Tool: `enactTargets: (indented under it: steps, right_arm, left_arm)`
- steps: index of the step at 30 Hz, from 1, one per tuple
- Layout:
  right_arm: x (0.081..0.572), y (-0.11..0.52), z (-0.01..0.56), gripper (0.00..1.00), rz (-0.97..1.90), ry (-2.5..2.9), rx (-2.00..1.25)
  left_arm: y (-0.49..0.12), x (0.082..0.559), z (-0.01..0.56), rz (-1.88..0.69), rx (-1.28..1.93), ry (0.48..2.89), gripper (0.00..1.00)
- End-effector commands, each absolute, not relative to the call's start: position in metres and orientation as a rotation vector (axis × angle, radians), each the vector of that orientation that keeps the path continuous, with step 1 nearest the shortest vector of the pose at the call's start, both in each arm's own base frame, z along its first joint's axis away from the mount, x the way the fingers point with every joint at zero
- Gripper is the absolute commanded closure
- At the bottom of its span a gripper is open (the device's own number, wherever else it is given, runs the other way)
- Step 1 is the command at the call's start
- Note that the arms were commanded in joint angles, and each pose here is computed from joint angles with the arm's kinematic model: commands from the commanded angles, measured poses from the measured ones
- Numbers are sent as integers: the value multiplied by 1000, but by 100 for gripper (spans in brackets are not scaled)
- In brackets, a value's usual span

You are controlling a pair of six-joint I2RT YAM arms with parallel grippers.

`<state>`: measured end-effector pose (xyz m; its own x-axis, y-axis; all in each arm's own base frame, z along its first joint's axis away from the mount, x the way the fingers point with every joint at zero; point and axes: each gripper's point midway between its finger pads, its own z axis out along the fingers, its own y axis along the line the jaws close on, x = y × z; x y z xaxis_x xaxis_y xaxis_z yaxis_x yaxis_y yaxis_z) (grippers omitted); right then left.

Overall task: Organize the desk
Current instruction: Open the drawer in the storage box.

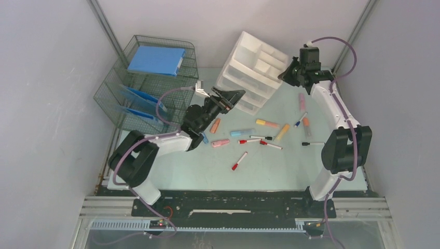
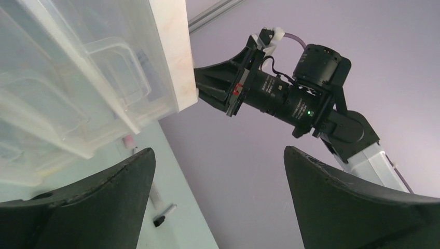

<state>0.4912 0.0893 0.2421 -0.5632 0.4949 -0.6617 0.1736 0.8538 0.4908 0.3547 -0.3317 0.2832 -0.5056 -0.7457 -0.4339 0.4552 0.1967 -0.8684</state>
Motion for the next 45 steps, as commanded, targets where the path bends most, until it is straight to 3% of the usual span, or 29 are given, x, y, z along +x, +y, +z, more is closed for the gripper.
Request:
enactTargets:
  steps: [1, 18, 27, 31, 45]
  right_arm:
    - [485, 113, 326, 100, 682, 1944, 489]
    - [465, 134, 338, 100, 737, 1942, 443]
    - [461, 131, 342, 100, 699, 1917, 431]
    - [471, 116, 346, 100, 566, 1862, 415]
    - [513, 80, 342, 100, 370, 1802, 523]
  left_arm:
    - [-344, 367, 322, -1594, -301, 1307, 0]
    - [-371, 434, 288, -1405, -353, 1362, 1]
    - [-382, 450, 292, -1381, -340, 1373, 31]
    - [-391, 437, 319, -1467, -249, 1295, 39]
    - [-393, 404, 358, -1640, -140, 1177, 40]
